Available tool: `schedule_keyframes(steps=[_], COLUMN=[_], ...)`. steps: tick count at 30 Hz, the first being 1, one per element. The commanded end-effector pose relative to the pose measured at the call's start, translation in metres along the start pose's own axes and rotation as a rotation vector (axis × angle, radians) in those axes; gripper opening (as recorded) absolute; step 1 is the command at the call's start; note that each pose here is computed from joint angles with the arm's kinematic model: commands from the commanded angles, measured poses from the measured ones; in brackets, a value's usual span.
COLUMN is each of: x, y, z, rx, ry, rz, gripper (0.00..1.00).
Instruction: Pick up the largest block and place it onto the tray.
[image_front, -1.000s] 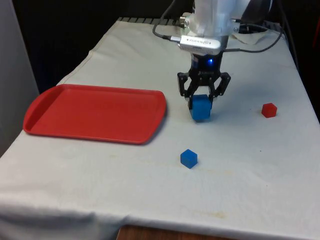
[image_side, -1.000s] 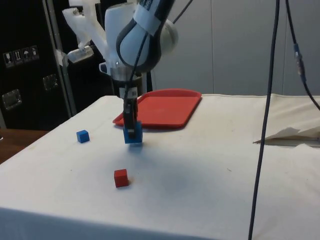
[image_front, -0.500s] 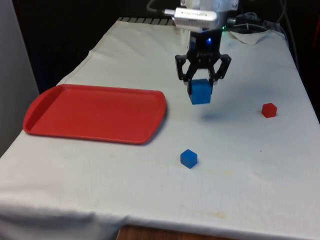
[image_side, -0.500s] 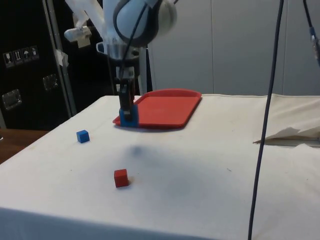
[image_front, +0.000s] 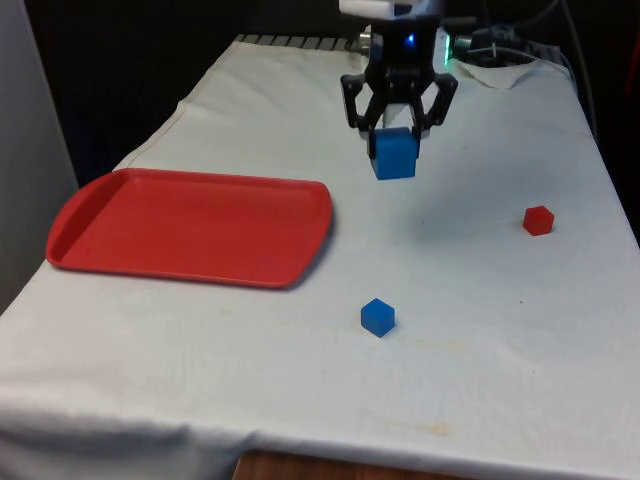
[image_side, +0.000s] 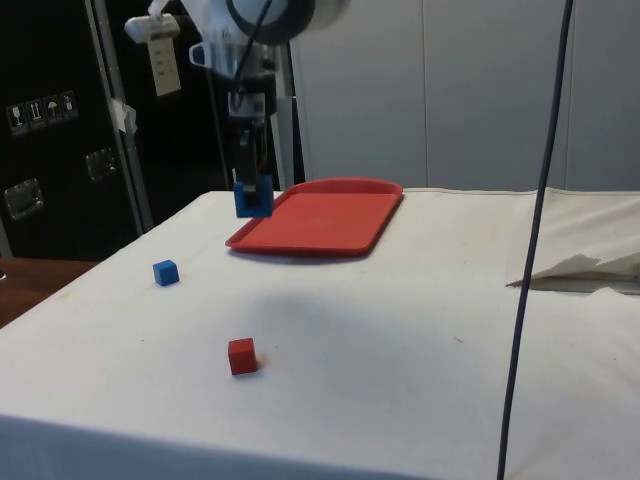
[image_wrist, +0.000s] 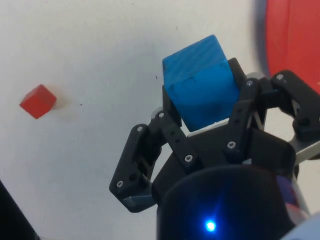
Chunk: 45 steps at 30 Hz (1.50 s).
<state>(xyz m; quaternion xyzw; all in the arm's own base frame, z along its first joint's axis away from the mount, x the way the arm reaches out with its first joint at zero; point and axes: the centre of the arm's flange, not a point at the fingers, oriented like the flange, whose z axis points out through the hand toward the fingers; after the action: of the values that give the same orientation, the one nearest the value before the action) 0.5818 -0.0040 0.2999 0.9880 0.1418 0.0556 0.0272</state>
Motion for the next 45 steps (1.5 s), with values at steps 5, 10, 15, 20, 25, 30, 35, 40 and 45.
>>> schedule_keyframes(steps=[5, 10, 15, 20, 25, 30, 35, 40, 45], x=[-0.002, -0.004, -0.005, -0.008, -0.013, -0.018, -0.023, -0.030, -0.035], y=[0.010, 0.025, 0.034, 0.046, 0.060, 0.074, 0.084, 0.102, 0.116], z=[-0.011, -0.017, -0.019, -0.021, -0.021, -0.020, -0.018, -0.014, -0.012], rx=[-0.011, -0.014, -0.017, -0.022, -0.028, -0.035, -0.044, -0.049, -0.055], ry=[-0.012, -0.011, -0.010, -0.009, -0.007, -0.007, -0.013, -0.019, -0.026], rz=[0.012, 0.025, 0.037, 0.056, 0.074, 0.086, 0.095, 0.109, 0.122], gripper=[0.00, 0.00, 0.00, 0.00, 0.00, 0.00, 0.00, 0.00, 0.00])
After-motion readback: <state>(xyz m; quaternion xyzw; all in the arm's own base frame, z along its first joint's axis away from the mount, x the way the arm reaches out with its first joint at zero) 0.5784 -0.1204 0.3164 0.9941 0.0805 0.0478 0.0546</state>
